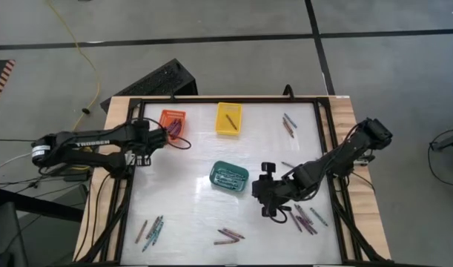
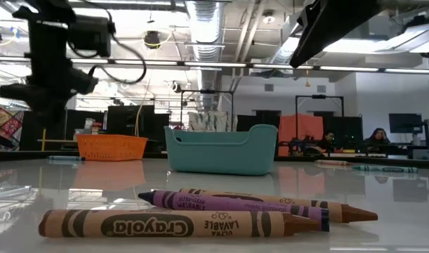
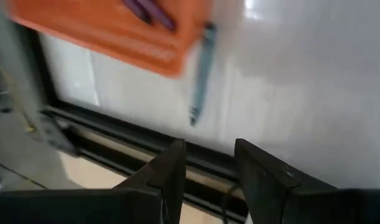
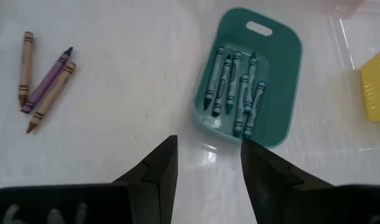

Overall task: Sort crayons
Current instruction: Put the blue crayon into the blue bin

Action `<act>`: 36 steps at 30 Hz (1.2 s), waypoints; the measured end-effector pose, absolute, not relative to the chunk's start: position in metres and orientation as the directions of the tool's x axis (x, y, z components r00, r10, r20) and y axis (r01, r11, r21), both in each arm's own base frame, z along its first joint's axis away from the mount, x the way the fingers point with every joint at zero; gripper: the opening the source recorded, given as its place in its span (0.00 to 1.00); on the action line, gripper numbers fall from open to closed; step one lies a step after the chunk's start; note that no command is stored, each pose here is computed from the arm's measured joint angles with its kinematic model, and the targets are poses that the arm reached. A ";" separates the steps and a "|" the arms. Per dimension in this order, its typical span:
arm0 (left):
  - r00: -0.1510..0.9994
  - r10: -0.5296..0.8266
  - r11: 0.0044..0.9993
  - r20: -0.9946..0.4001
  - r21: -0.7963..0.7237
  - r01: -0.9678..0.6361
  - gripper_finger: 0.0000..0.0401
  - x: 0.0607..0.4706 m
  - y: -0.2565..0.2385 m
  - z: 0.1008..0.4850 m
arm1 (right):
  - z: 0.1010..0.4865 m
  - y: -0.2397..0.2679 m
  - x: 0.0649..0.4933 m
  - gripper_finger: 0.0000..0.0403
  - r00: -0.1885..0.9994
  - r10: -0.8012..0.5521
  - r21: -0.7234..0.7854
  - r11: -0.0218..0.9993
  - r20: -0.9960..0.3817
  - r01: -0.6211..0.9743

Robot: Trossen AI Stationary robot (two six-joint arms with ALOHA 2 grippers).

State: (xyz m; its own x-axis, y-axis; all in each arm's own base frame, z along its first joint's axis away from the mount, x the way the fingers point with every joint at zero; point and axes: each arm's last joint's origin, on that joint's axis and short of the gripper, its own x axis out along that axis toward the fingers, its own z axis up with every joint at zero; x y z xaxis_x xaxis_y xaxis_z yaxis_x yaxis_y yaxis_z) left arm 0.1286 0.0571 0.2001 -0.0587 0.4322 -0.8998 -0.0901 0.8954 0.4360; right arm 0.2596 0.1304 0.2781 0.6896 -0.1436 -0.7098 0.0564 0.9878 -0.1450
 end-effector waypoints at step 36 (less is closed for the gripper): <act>-0.092 0.188 0.974 -0.978 0.198 -0.110 0.32 0.133 0.132 0.144 | 0.278 0.130 0.260 0.42 0.686 -0.137 -0.162 0.986 -0.714 0.029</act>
